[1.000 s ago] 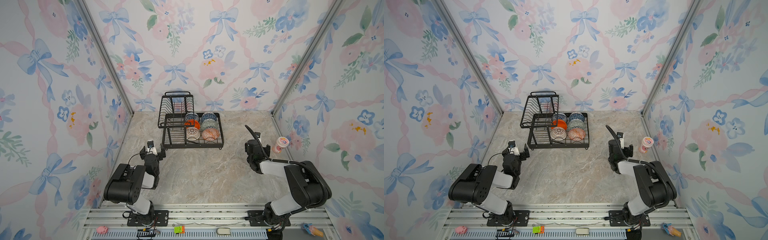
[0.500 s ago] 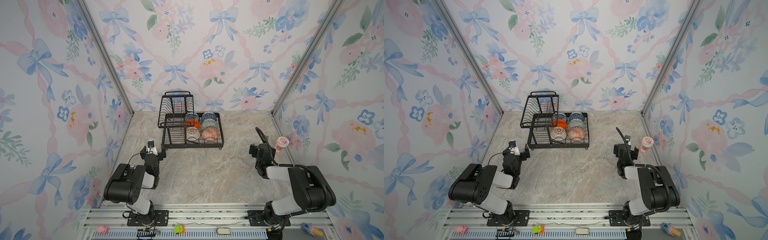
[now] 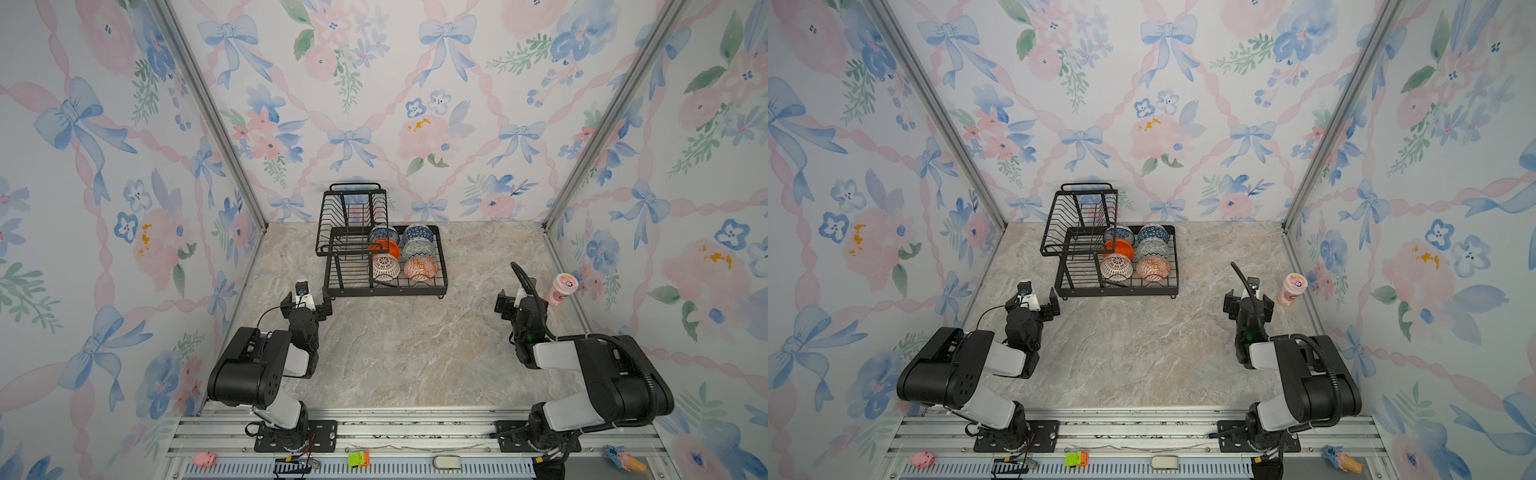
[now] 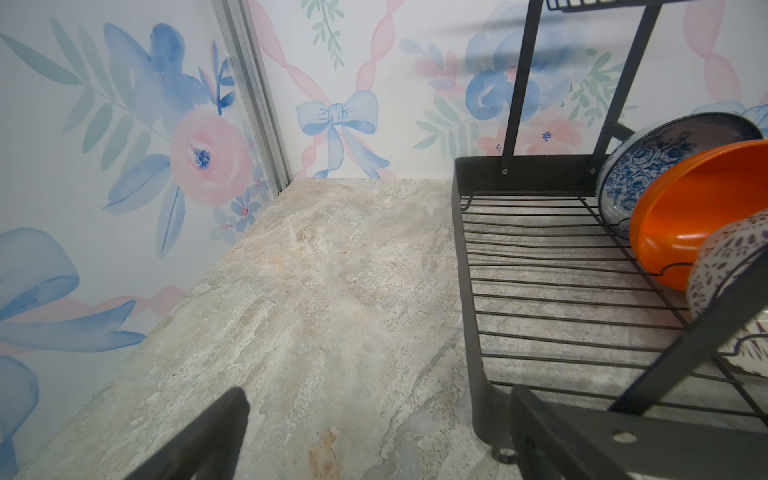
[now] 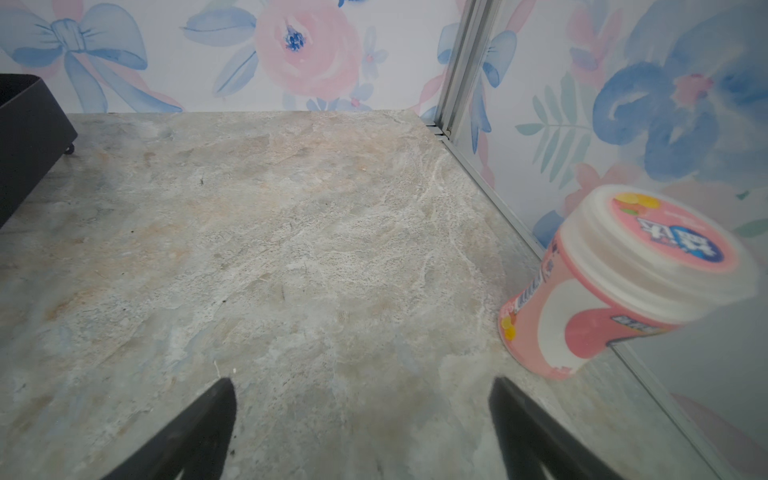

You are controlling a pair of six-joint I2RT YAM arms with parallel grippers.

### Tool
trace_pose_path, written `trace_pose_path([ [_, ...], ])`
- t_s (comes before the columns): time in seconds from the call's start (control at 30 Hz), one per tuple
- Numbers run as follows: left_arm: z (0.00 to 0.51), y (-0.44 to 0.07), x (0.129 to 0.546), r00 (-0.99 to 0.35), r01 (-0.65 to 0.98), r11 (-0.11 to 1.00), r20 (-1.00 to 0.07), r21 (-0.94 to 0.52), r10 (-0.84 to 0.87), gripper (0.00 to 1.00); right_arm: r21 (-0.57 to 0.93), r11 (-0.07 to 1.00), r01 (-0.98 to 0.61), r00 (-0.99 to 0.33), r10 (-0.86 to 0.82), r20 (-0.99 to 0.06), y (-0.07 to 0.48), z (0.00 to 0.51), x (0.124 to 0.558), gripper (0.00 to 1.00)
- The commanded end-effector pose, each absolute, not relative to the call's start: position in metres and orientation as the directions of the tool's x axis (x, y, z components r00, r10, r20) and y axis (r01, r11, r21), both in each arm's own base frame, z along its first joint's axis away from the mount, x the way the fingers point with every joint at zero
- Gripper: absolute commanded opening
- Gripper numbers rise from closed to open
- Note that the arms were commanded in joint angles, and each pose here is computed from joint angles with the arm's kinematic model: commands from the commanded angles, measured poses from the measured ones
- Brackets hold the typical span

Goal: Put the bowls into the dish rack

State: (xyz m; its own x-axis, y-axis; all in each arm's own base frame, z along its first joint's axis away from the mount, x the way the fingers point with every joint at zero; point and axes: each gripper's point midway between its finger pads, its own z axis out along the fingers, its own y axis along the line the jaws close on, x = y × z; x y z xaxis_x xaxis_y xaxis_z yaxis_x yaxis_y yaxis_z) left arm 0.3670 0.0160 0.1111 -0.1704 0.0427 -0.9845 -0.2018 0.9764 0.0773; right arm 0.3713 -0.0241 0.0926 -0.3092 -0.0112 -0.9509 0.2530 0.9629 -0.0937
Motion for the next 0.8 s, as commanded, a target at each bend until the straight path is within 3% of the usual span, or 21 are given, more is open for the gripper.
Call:
trace_pose_path([
  [0.0, 0.112, 0.017, 0.37, -0.17, -0.199, 0.976, -0.984, 0.085, 0.051, 0.98, -0.049, 0.96, 0.276, -0.212, 0.011, -0.977, -0.027, 0.108, 0.376, 0.97],
  [0.1, 0.112, 0.017, 0.37, -0.17, -0.199, 0.976, -0.984, 0.085, 0.051, 0.98, -0.079, 0.959, 0.273, -0.302, 0.007, -0.953, -0.028, 0.102, 0.39, 0.97],
  [0.77, 0.112, 0.017, 0.37, -0.17, -0.199, 0.976, -0.984, 0.085, 0.051, 0.98, -0.08, 0.971, 0.226, -0.298, -0.009, -0.954, -0.019, 0.101, 0.393, 0.97],
])
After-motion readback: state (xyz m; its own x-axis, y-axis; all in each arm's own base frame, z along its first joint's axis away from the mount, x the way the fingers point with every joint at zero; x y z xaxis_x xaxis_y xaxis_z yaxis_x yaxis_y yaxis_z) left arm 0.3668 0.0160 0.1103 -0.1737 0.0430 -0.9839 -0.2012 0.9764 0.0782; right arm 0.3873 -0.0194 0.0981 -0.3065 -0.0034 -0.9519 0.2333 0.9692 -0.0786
